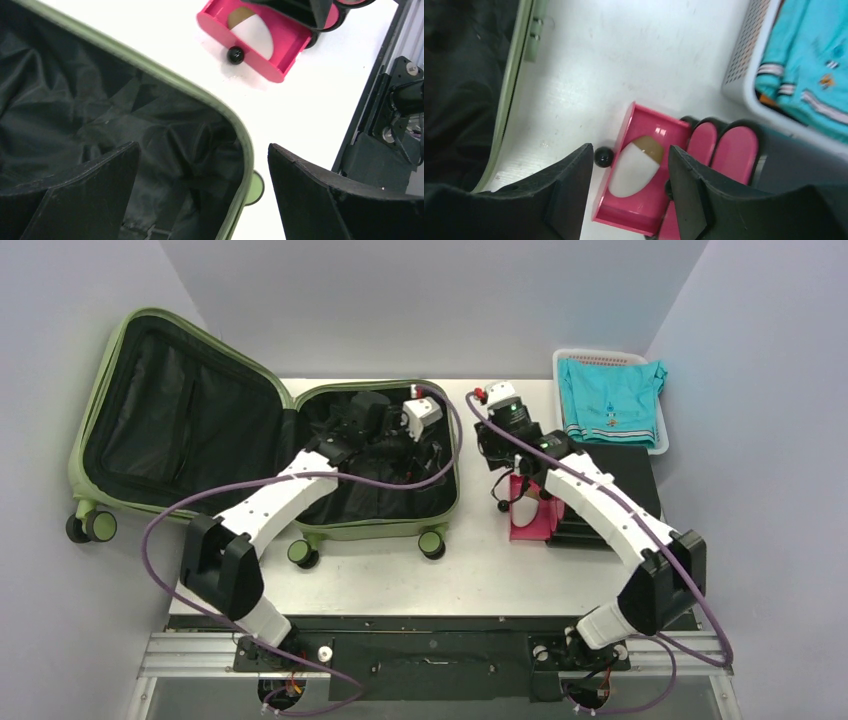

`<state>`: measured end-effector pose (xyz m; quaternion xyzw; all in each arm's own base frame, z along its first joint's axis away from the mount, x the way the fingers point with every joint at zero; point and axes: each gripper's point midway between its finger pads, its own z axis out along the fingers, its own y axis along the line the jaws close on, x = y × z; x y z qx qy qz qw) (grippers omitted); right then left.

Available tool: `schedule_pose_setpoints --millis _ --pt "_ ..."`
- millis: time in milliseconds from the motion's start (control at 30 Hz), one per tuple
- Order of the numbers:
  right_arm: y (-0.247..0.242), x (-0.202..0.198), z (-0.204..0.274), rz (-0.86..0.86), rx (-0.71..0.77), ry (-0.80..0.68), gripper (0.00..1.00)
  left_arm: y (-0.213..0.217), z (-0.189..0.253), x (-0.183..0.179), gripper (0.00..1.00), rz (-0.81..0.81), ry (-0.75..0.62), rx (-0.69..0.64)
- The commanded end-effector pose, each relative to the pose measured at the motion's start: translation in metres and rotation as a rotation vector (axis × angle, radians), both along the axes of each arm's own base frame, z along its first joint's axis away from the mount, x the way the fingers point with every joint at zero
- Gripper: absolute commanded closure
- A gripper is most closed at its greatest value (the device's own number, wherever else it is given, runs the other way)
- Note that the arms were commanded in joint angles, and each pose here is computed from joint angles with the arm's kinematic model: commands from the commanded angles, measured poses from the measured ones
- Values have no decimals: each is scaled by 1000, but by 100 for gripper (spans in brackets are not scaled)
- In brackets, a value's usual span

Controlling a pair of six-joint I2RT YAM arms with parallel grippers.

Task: Open, take out, and arrange the luggage
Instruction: Place the personal item in the drawer, then close the drawer of the storage box.

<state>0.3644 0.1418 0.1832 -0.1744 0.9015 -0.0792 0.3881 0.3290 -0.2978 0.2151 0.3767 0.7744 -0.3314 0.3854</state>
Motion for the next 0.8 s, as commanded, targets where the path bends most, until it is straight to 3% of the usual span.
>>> schedule_pose_setpoints --millis 0,300,433,567,767 --pt "-22 -1 58 50 -8 -76 47 -40 23 -3 4 -24 -27 -9" --pt "-136 3 117 -232 -3 -279 48 -118 -10 -7 4 -28 230 -105" --pt "-178 -5 118 -332 -3 -316 48 -148 -24 -20 4 -177 94 -64" --pt "-219 -13 116 -422 42 -306 47 -151 -45 -22 4 -344 -50 36" --pt "-258 -18 96 -502 120 -268 47 -149 -91 -34 4 -587 -331 269"
